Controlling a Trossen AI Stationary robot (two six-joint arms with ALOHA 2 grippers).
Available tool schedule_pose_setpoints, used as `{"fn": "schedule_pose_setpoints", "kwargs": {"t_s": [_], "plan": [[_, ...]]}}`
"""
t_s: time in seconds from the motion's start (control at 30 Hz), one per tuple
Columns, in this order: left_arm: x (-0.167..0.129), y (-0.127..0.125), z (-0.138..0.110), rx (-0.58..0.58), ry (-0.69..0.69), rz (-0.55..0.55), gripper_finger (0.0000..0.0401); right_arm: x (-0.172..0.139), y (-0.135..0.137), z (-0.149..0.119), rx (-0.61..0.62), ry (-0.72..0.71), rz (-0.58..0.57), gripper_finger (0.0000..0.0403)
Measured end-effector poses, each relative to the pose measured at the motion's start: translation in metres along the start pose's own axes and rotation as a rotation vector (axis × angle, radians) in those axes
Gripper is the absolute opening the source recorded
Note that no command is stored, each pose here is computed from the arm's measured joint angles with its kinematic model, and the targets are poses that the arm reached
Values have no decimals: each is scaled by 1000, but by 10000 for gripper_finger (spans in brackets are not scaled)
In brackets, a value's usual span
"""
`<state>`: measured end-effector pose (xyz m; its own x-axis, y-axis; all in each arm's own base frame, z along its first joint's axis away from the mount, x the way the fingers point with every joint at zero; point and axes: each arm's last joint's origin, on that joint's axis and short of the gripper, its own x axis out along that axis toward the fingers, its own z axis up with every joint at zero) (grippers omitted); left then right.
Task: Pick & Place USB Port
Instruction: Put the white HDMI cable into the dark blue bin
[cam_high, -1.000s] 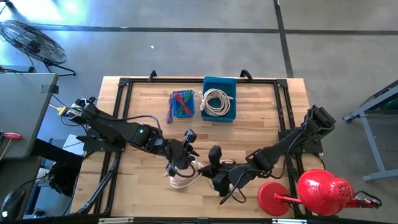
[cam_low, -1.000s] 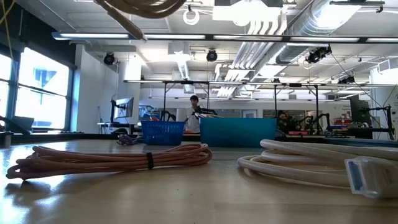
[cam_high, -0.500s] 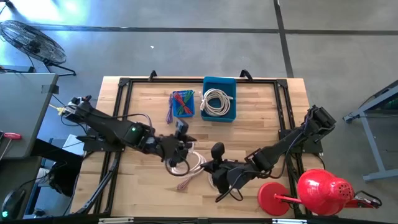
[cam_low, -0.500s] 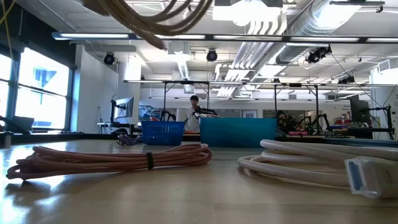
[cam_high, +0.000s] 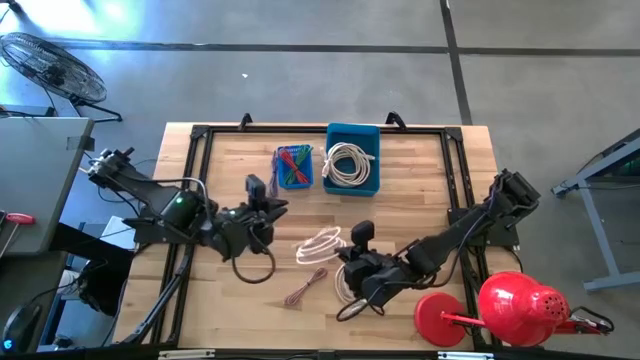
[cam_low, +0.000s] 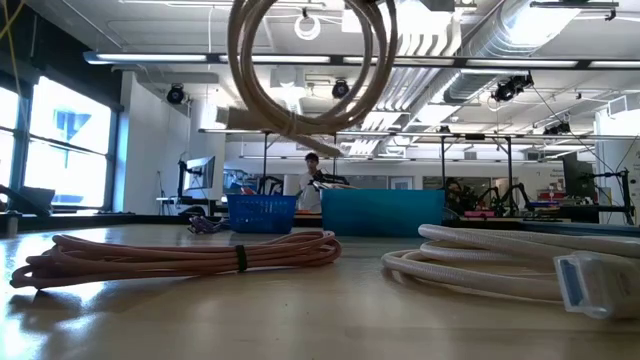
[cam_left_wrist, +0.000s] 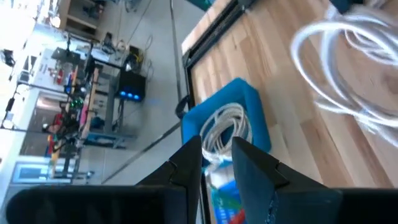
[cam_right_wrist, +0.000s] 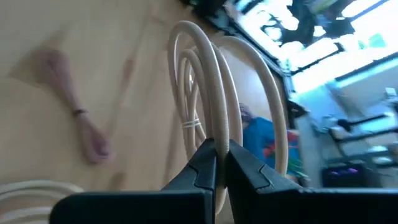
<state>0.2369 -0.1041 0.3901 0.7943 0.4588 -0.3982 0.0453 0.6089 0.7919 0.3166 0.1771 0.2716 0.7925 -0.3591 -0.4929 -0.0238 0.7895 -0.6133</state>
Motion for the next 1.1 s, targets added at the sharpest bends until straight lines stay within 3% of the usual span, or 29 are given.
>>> {"fn": "schedule_pose_setpoints", "kwargs": {"t_s": [0.2, 0.4, 0.53, 0.73, 1.1], "plan": [[-13, -10, -11, -27, 55, -51, 84, 12, -24, -7, -8, 83, -203, 8], [-21, -20, -17, -55, 101, -89, 83, 43, -75, -30, 122, 242, -307, 8], [-24, -26, -21, -58, 122, -103, 83, 61, -106, -49, 240, 329, -274, 8], [-15, -43, -32, -10, 173, -109, 83, 78, -131, -59, 362, 322, -154, 8], [-4, -66, -48, 47, 238, -141, 83, 90, -157, -78, 549, 381, -207, 8]]}}
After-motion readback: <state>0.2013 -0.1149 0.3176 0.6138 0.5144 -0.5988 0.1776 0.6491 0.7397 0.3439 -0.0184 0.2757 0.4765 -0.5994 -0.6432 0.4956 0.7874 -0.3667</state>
